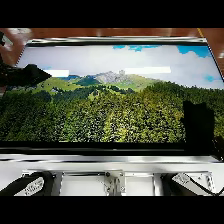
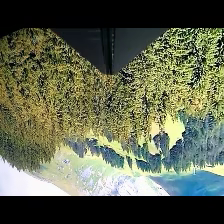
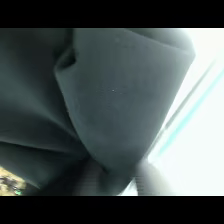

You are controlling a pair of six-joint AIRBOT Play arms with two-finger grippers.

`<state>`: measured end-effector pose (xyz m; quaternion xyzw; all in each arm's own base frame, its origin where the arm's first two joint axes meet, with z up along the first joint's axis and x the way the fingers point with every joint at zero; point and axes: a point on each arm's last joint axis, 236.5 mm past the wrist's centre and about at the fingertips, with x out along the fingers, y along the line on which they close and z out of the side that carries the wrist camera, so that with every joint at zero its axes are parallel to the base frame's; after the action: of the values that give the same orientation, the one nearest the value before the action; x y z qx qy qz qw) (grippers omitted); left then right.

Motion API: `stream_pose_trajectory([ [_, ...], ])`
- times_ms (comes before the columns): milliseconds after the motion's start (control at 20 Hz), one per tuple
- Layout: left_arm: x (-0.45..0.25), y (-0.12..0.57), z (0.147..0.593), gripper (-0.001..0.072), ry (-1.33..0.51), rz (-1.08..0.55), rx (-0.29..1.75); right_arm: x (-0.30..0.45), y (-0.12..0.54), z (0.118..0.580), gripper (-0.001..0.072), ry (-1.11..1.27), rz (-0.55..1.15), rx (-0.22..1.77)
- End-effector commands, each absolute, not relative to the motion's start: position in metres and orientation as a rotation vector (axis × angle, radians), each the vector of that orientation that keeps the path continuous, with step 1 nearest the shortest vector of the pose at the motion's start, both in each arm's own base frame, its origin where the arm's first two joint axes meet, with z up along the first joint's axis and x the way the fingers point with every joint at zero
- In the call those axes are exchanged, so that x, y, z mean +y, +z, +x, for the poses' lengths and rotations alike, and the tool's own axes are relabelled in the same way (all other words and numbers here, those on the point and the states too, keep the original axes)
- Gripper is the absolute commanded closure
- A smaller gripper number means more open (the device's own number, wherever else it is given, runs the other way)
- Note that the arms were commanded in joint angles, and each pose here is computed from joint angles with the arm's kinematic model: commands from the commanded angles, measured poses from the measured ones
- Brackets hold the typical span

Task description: Fold the shirts.

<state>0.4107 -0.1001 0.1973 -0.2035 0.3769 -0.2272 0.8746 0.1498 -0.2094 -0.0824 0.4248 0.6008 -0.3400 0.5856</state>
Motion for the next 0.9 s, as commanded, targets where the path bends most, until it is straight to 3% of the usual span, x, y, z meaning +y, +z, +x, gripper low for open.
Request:
stream_pose_trajectory([
  [0,-0.1,0.197,0.411,0.0674,-0.475,-0.417,0.785,-0.208,-0.081,0.142,0.0038,-0.781,0.951,1.434],
  [150,-0.094,0.191,0.412,0.0675,-0.456,-0.38,0.794,-0.233,-0.035,0.124,0.004,-0.825,0.783,1.468],
  [200,-0.09,0.187,0.414,0.0675,-0.44,-0.365,0.798,-0.253,-0.006,0.131,0.0089,-0.866,0.722,1.394],
  [250,-0.087,0.181,0.416,0.0675,-0.427,-0.35,0.812,-0.271,0.028,0.151,0.0144,-0.881,0.682,1.258],
  [350,-0.079,0.15,0.417,0.0677,-0.368,-0.262,0.898,-0.288,0.113,0.221,0.0147,-0.807,0.591,0.914],
  [450,-0.071,0.106,0.402,0.0677,-0.268,-0.13,1.097,-0.251,0.179,0.291,0.0146,-0.619,0.516,0.704],
  [500,-0.069,0.089,0.389,0.0676,-0.215,-0.065,1.214,-0.217,0.189,0.319,0.0146,-0.514,0.484,0.689],
  [600,-0.083,0.074,0.376,0.0675,-0.205,0.108,1.343,-0.145,0.163,0.344,0.0143,-0.345,0.417,0.853],
  [650,-0.097,0.074,0.381,0.0626,-0.224,0.169,1.333,-0.121,0.14,0.346,0.0102,-0.31,0.372,0.968],
  [700,-0.112,0.076,0.387,0.0349,-0.252,0.19,1.305,-0.101,0.117,0.341,0.0038,-0.288,0.331,1.096],
  [750,-0.123,0.078,0.393,0.0036,-0.271,0.197,1.27,-0.086,0.099,0.335,0.0037,-0.269,0.302,1.199],
  [850,-0.131,0.081,0.401,0.0011,-0.284,0.197,1.226,-0.067,0.079,0.33,0.0038,-0.233,0.265,1.309],
])
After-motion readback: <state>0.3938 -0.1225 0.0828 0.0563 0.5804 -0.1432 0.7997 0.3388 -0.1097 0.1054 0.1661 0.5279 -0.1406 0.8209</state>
